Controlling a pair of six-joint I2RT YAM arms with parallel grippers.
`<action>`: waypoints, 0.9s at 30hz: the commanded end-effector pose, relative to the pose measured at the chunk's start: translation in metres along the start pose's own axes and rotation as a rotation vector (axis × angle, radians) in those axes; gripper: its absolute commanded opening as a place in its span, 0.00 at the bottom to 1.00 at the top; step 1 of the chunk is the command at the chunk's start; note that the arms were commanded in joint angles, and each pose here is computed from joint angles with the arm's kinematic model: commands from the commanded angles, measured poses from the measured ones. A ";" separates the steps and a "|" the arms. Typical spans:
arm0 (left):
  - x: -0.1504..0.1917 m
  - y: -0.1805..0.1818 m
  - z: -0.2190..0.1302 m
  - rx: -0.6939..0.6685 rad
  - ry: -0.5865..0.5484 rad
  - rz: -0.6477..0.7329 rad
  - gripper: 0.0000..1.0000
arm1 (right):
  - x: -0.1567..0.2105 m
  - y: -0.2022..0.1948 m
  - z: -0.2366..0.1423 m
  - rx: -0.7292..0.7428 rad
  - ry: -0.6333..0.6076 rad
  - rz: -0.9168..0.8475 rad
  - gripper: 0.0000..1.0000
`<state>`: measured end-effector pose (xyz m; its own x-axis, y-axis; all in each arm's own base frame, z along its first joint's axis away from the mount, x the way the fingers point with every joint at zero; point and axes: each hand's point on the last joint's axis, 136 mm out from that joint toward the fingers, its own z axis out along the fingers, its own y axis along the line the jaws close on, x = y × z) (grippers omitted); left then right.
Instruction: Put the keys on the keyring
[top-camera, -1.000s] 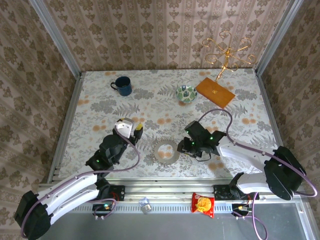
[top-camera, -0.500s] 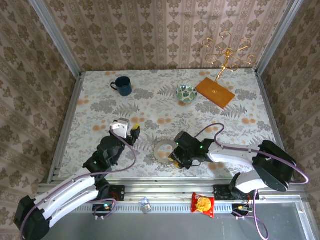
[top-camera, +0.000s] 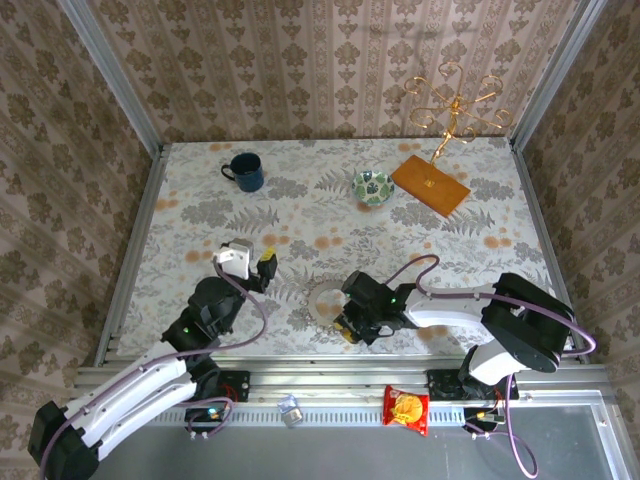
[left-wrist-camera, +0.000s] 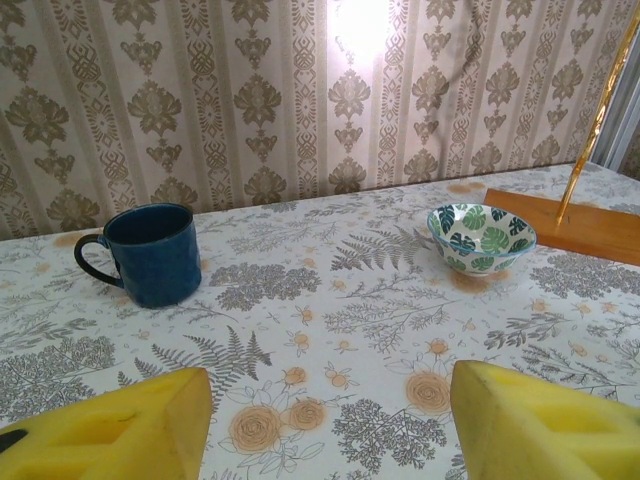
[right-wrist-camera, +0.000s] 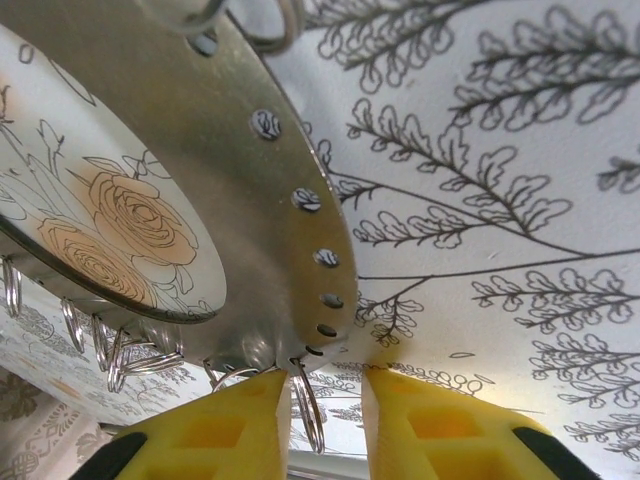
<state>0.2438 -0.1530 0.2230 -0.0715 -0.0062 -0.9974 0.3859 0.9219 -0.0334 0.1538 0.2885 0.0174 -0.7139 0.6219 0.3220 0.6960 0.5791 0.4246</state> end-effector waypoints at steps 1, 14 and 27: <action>0.005 0.005 -0.001 -0.019 0.009 -0.018 0.65 | -0.002 -0.002 0.006 0.010 -0.011 0.019 0.22; 0.001 0.005 0.001 -0.024 0.008 0.000 0.65 | -0.004 -0.009 -0.003 0.011 -0.028 0.013 0.00; -0.014 -0.002 0.007 -0.006 0.003 0.091 0.65 | -0.020 0.042 -0.091 -0.004 -0.149 -0.657 0.00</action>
<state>0.2478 -0.1572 0.2152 -0.0851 0.0650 -0.9943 0.3900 0.9204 0.0268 0.1859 0.2647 0.0880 -0.9110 0.4089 0.0544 0.3730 0.7602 0.5320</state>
